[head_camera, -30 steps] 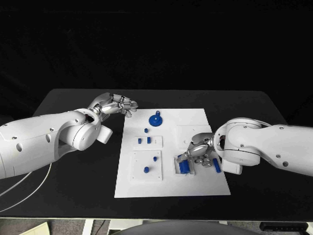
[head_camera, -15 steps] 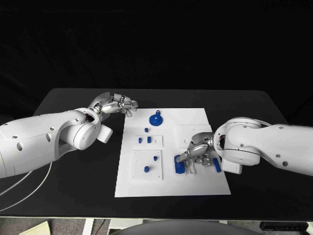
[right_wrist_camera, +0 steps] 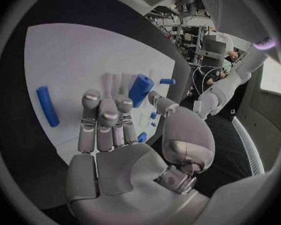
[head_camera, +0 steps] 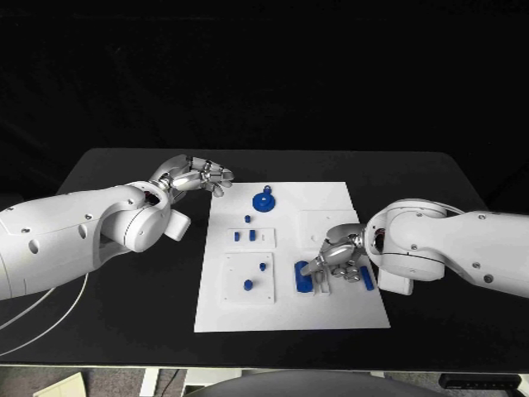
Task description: Assemble the parts on the task board
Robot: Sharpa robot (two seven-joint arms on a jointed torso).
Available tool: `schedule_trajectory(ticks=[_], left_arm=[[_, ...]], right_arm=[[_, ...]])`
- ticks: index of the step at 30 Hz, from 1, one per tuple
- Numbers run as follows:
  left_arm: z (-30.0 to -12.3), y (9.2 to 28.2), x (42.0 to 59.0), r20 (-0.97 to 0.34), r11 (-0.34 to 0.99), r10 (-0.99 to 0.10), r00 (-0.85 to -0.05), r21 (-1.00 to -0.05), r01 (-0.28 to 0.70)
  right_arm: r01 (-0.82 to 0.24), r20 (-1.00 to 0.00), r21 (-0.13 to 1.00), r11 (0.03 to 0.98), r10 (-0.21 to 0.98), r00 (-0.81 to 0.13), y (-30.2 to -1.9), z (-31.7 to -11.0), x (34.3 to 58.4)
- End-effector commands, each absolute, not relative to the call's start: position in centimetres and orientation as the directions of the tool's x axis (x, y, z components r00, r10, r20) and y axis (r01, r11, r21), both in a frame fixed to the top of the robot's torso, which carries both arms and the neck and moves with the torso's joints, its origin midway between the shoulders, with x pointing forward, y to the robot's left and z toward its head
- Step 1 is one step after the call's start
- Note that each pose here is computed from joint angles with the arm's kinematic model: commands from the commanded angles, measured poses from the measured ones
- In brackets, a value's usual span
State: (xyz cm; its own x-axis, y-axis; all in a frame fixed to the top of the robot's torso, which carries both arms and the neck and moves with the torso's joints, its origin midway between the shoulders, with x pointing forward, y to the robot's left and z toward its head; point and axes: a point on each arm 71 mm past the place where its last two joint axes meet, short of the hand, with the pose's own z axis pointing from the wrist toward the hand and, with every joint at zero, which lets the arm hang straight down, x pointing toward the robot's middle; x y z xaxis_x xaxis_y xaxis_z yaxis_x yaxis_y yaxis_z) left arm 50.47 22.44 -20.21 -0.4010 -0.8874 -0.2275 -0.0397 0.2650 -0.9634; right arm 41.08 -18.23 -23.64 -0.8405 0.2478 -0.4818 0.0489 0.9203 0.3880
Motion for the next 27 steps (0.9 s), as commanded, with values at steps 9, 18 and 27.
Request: schedule_trajectory(ticks=[9, 18, 27], left_arm=[[-20.13, 22.33, 50.50, -0.219, 0.256, -0.886, -0.410, -0.966, -0.037], [-20.14, 22.22, 50.52, -0.218, 0.255, -0.885, -0.412, -0.966, -0.037], [-20.14, 22.31, 50.51, -0.218, 0.256, -0.885, -0.411, -0.966, -0.038]], right_arm=[[0.006, -0.469, 0.422, 0.906, 0.225, -0.854, -18.96, -23.22, 40.11], [-0.018, -0.441, 0.417, 0.909, 0.185, -0.878, -18.51, -23.31, 39.72], [-0.023, -0.442, 0.410, 0.912, 0.177, -0.879, -18.15, -23.40, 39.83]])
